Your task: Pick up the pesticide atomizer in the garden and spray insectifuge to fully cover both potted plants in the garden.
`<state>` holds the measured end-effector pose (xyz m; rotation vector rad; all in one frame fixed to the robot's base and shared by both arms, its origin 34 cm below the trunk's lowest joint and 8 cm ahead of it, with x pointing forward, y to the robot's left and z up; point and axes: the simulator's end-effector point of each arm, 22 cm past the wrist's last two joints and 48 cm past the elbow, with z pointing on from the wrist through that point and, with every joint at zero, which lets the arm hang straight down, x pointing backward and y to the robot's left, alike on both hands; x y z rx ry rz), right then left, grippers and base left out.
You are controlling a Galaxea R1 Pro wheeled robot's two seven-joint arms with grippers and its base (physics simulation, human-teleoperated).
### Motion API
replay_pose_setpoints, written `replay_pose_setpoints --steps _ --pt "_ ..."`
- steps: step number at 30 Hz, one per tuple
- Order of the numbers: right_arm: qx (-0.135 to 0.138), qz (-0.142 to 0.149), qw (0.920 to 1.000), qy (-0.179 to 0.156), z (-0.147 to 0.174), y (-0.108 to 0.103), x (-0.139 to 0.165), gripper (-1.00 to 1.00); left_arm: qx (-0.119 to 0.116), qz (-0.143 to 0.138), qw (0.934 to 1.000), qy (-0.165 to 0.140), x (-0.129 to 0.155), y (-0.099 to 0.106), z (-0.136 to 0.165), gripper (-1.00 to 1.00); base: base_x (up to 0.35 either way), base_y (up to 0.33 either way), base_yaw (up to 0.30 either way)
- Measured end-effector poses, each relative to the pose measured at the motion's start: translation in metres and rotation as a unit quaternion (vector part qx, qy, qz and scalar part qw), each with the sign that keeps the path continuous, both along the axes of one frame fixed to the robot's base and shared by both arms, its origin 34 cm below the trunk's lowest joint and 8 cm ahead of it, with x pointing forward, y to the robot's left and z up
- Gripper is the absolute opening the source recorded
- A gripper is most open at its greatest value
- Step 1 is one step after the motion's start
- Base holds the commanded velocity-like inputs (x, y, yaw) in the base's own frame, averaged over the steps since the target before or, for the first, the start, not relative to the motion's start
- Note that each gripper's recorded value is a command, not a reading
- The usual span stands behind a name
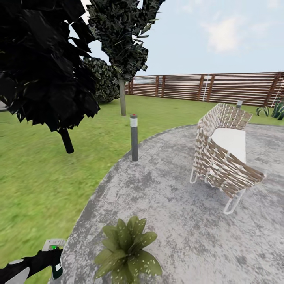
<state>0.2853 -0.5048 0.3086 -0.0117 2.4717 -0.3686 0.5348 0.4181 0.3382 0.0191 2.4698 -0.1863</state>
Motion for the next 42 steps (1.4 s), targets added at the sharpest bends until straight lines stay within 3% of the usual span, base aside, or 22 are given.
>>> replay_pose_setpoints --steps 1,3,4,6,9,14,16,17,19,20,23,24,25,26,27,28,29,31,35,42 --pt "0.0 0.0 1.0 0.0 0.0 0.0 0.0 1.0 -0.021 -0.018 0.9996 0.01 -0.001 -0.022 -0.003 -1.0 -0.038 0.312 -0.293" --pt "-0.001 0.001 1.0 0.0 -0.001 0.0 -0.001 1.0 -0.038 -0.121 0.9908 0.046 -0.027 -0.053 -0.014 -1.0 -0.006 0.312 -0.069" --pt "0.002 0.0 0.9998 0.021 -0.013 0.001 -0.019 1.0 -0.043 -0.149 0.9864 0.054 -0.034 -0.061 -0.015 -1.0 -0.001 0.312 -0.009" --pt "0.015 0.007 0.9994 0.031 -0.02 0.007 -0.029 1.0 -0.049 -0.168 0.9829 0.058 -0.033 -0.078 -0.017 -1.0 0.002 0.312 -0.003" --pt "0.017 0.018 0.9997 0.006 -0.009 0.01 -0.011 1.0 -0.027 -0.201 0.9774 0.059 -0.029 -0.084 -0.016 -1.0 0.116 0.264 -0.13" --pt "0.017 0.02 0.9997 0.005 -0.008 0.01 -0.009 1.0 0.004 -0.187 0.9815 0.042 -0.013 -0.084 -0.018 -1.0 0.032 0.042 -0.278" --pt "0.017 0.02 0.9997 0.004 -0.008 0.011 -0.009 1.0 0.012 -0.186 0.9815 0.043 -0.01 -0.103 -0.025 -1.0 0.002 0.002 -0.291" --pt "0.016 0.02 0.9997 0.004 -0.008 0.01 -0.009 1.0 0.026 -0.196 0.9791 0.049 -0.012 -0.111 -0.03 -1.0 0.001 0.001 -0.292" --pt "0.015 0.021 0.9997 0.004 -0.008 0.011 -0.009 1.0 0.076 -0.236 0.9668 0.062 -0.017 -0.116 -0.04 -1.0 0.0 0.0 -0.177" --pt "0.014 0.022 0.9997 0.003 -0.008 0.011 -0.009 1.0 0.085 -0.243 0.9642 0.063 -0.017 -0.116 -0.041 -1.0 0.0 0.0 -0.063" --pt "0.013 0.022 0.9997 0.003 -0.008 0.011 -0.009 1.0 0.073 -0.216 0.9724 0.05 -0.002 -0.111 -0.031 -1.0 0.0 0.0 -0.015" --pt "0.014 0.022 0.9997 0.003 -0.008 0.011 -0.009 1.0 0.05 -0.21 0.9745 0.059 -0.005 -0.109 -0.03 -1.0 0.0 0.0 -0.002" --pt "0.013 0.023 0.9997 0.003 -0.008 0.011 -0.009 1.0 0.046 -0.213 0.9733 0.072 -0.01 -0.109 -0.033 -1.0 0.0 0.0 -0.001" --pt "0.013 0.023 0.9996 0.003 -0.008 0.011 -0.009 1.0 0.048 -0.217 0.9715 0.084 -0.014 -0.108 -0.035 -1.0 0.0 0.0 0.0" --pt "0.013 0.023 0.9996 0.003 -0.008 0.011 -0.009 1.0 0.067 -0.24 0.9607 0.123 -0.023 -0.103 -0.038 -1.0 0.0 0.0 0.0" --pt "0.013 0.023 0.9996 0.003 -0.008 0.011 -0.009 1.0 0.077 -0.28 0.9445 0.153 -0.035 -0.112 -0.041 -1.0 0.0 0.0 0.0" --pt "0.013 0.024 0.9996 0.003 -0.008 0.012 -0.009 1.0 0.087 -0.302 0.9348 0.165 -0.041 -0.116 -0.044 -1.0 0.0 0.0 0.0" --pt "0.013 0.024 0.9996 0.003 -0.009 0.012 -0.009 1.0 0.108 -0.323 0.9235 0.177 -0.045 -0.116 -0.047 -1.0 0.0 0.0 0.0" --pt "0.014 0.024 0.9996 0.004 -0.009 0.012 -0.009 1.0 0.129 -0.319 0.9236 0.169 -0.038 -0.121 -0.049 -1.0 0.0 0.0 0.0" --pt "0.013 0.025 0.9996 0.004 -0.009 0.012 -0.009 1.0 0.133 -0.317 0.9237 0.169 -0.035 -0.127 -0.049 -1.0 0.0 0.0 0.0"
